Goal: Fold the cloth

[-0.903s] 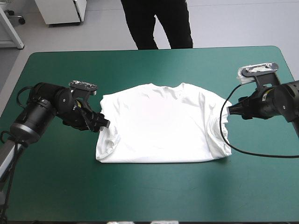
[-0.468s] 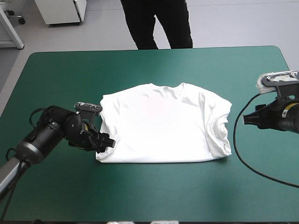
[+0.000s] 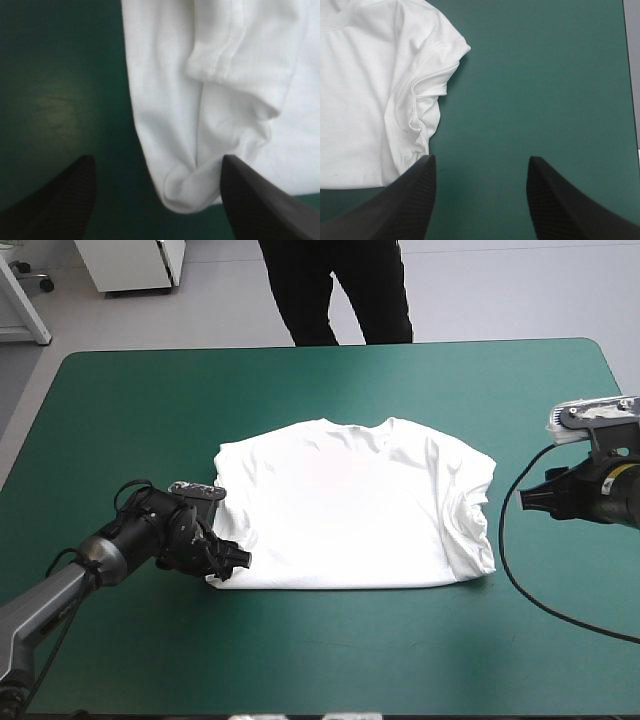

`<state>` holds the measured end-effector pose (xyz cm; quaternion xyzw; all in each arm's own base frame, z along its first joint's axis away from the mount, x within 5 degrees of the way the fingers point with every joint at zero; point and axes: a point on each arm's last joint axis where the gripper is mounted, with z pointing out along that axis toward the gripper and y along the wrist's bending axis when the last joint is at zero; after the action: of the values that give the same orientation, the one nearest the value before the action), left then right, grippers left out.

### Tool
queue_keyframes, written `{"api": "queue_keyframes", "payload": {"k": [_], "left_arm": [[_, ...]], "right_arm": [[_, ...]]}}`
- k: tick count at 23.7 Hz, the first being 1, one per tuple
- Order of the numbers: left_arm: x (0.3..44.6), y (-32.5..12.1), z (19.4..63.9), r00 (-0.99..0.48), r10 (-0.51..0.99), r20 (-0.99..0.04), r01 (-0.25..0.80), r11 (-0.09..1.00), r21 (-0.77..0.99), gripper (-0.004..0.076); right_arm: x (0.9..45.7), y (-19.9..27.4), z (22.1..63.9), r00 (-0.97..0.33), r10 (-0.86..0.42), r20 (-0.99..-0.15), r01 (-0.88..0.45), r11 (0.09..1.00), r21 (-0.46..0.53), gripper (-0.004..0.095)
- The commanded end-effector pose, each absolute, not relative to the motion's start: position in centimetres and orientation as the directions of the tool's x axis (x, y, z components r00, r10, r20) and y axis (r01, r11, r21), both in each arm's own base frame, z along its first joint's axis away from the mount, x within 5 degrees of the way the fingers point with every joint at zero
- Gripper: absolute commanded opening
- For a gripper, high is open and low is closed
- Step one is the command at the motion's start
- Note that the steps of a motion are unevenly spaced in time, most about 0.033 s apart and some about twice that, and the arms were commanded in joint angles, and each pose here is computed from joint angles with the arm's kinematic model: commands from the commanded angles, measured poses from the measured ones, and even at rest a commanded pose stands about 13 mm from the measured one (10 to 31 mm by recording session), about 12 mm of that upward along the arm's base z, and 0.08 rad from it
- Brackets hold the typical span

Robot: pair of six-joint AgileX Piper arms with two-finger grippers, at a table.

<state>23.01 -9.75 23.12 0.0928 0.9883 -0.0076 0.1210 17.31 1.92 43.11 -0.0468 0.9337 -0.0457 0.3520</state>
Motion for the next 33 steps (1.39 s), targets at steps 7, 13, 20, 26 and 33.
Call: {"api": "queue_keyframes", "payload": {"k": [7, 13, 20, 26, 33], "left_arm": [[24.4, -11.3, 20.7, -0.973, 0.15, -0.177, 0.163, 0.985, -0.063, 0.0507], [24.8, -11.7, 19.8, -0.974, 0.148, -0.173, 0.164, 0.983, -0.084, 0.0159], [25.0, -11.8, 19.9, -0.971, 0.145, -0.189, 0.165, 0.982, -0.093, -0.0009], [24.9, -11.8, 19.9, -0.973, 0.144, -0.178, 0.162, 0.982, -0.094, -0.0009], [24.8, -11.8, 19.9, -0.973, 0.146, -0.177, 0.164, 0.982, -0.092, -0.0009]], "right_arm": [[16.9, 1.8, 43.8, -0.728, -0.113, -0.677, -0.048, 0.992, -0.114, 0.0513], [17.7, 3.3, 37.8, -0.826, -0.114, -0.553, -0.13, 0.991, -0.011, 0.0515], [19.6, 4.4, 30.5, -0.882, -0.113, -0.457, -0.153, 0.987, 0.051, 0.0537], [22.7, 5.2, 27.2, -0.913, -0.132, -0.387, -0.168, 0.984, 0.063, 0.0566], [24.5, 5.6, 24.5, -0.938, -0.16, -0.309, -0.183, 0.982, 0.048, 0.0566]]}}
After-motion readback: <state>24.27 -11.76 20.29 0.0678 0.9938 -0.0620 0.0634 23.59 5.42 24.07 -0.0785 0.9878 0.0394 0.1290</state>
